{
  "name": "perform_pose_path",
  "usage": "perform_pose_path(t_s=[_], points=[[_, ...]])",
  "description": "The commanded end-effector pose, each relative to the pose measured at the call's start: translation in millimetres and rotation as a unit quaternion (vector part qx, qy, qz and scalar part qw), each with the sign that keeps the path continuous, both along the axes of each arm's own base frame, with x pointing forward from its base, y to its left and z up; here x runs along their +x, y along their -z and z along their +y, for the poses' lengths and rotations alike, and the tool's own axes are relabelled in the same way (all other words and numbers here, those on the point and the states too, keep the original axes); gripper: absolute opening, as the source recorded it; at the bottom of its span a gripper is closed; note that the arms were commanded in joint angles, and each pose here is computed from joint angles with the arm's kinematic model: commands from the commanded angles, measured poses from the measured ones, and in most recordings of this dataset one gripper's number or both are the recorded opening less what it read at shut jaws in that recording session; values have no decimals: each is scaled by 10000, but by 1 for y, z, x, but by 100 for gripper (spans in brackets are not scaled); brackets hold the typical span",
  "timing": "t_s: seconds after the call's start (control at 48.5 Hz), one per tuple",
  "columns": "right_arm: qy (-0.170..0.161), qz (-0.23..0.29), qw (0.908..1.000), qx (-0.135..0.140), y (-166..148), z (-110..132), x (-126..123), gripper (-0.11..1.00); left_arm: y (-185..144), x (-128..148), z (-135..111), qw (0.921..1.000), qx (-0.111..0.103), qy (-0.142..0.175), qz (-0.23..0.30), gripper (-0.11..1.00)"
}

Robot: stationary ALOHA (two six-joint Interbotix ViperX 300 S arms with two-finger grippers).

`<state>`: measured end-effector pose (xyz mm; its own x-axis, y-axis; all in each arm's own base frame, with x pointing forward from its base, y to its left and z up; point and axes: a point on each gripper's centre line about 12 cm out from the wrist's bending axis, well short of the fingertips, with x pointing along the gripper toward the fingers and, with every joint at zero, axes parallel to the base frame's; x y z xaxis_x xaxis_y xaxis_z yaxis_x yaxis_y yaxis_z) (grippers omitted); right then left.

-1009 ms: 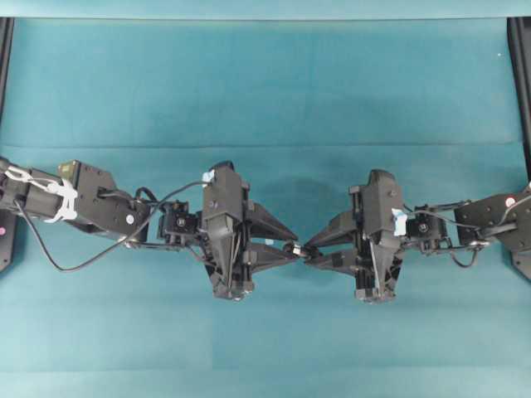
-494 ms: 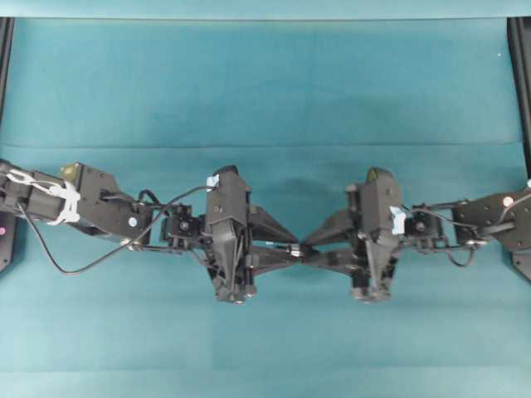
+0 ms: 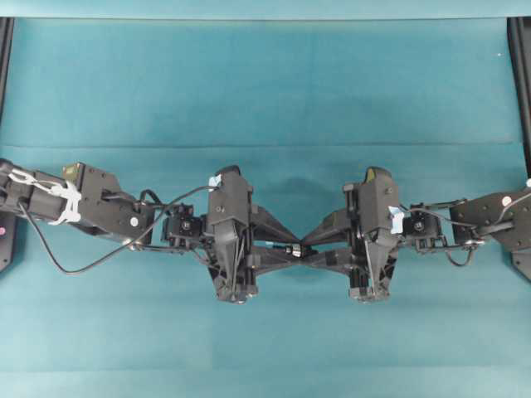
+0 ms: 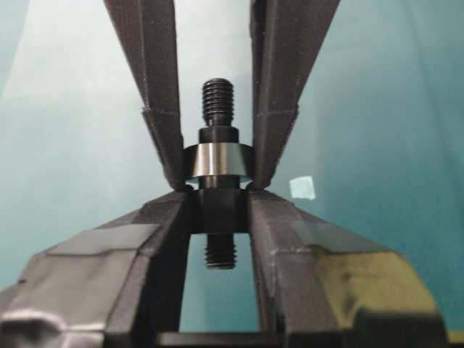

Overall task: Insert the washer onto the shaft with both hands.
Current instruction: 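Push the shaft through the washer hole with the right gripper, then open left gripper to release the washer and pull it back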

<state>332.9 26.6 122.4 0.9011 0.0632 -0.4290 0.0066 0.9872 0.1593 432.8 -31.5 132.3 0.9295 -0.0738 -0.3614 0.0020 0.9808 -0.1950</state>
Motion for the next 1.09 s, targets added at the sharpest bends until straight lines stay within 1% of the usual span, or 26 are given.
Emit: perform_pose_path(t_s=[0.0, 0.165, 0.474, 0.659, 0.7, 0.783, 0.844, 0.886, 0.927, 1.071], points=[[38, -290, 9996, 26, -13, -1, 9, 0, -10, 7, -3, 9999, -8, 37, -169, 37], [45, -290, 9996, 30, -13, -2, 9, 0, -11, 13, -2, 9999, -4, 20, -146, 37], [35, -268, 9996, 17, -13, -1, 9, 0, -8, 14, -2, 9997, 78, 35, 217, 37], [32, -276, 9996, 11, -13, -2, 8, 0, -10, 13, -2, 9997, 85, 38, 209, 37], [32, -284, 9996, 11, -13, -2, 9, 0, -12, 13, -2, 9998, 103, 41, 192, 42], [32, -291, 9996, 12, -13, -2, 9, 0, -18, 13, -2, 9998, 142, 65, 135, 65], [32, -284, 9996, 11, -13, -2, 8, 0, -22, 10, -1, 9997, 185, 72, 108, 79], [32, -276, 9996, 11, -13, -2, 8, 0, -25, 8, -1, 9996, 241, 96, 104, 86], [32, -284, 9996, 11, -13, -2, 8, 0, -26, 6, -1, 9994, 306, 122, 114, 89], [35, -268, 9996, 17, -13, -2, 7, 0, -32, -2, 0, 9983, 505, 202, 198, 88]])
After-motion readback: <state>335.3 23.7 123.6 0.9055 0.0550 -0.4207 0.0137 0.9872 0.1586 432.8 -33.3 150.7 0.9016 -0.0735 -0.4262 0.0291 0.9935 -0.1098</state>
